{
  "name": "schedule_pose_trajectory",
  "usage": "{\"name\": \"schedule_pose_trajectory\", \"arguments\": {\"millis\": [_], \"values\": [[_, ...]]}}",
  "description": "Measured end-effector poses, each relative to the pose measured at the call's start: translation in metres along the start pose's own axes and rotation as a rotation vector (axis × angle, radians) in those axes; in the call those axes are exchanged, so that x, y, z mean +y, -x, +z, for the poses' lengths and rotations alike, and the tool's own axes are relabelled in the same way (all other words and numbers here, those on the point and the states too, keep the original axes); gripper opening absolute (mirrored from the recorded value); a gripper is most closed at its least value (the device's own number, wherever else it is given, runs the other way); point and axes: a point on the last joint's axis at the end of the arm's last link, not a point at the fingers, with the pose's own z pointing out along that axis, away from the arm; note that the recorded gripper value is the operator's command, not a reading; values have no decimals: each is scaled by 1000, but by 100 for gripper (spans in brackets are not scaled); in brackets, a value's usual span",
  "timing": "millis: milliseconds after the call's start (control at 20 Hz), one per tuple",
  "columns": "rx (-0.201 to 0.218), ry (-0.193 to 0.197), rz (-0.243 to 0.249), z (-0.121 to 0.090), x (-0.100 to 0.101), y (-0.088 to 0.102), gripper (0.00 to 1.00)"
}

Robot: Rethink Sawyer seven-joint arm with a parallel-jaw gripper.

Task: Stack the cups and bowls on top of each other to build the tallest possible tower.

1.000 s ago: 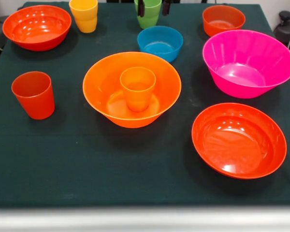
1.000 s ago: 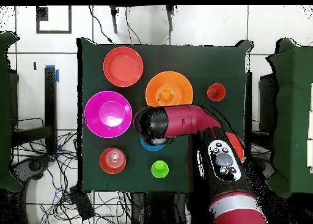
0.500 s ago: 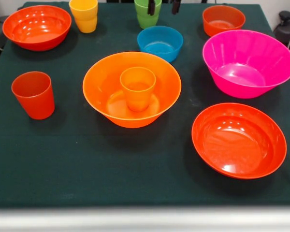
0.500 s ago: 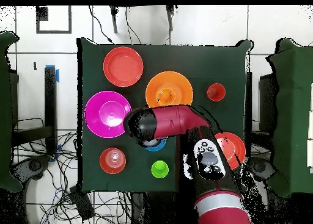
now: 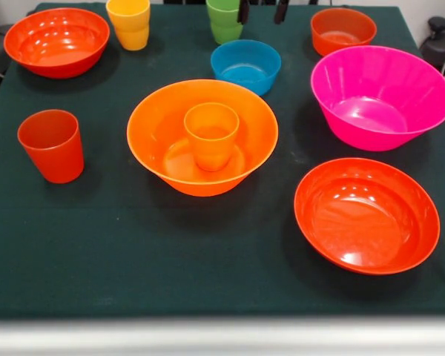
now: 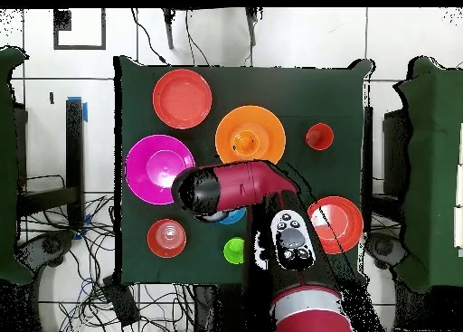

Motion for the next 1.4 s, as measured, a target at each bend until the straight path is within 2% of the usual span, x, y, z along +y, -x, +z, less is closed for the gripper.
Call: {"name": "schedule_pose_trajectory", "arguments": {"millis": [50,300,650,850,1250,1400], "values": [[-17,-4,4,2,7,-5,100],[-42,-11,13,3,20,-18,100],[-34,-18,19,2,39,-49,100],[-32,-19,4,1,50,-67,100],[-53,-24,-10,6,66,-85,100],[-81,-21,1,10,79,-91,100]]}}
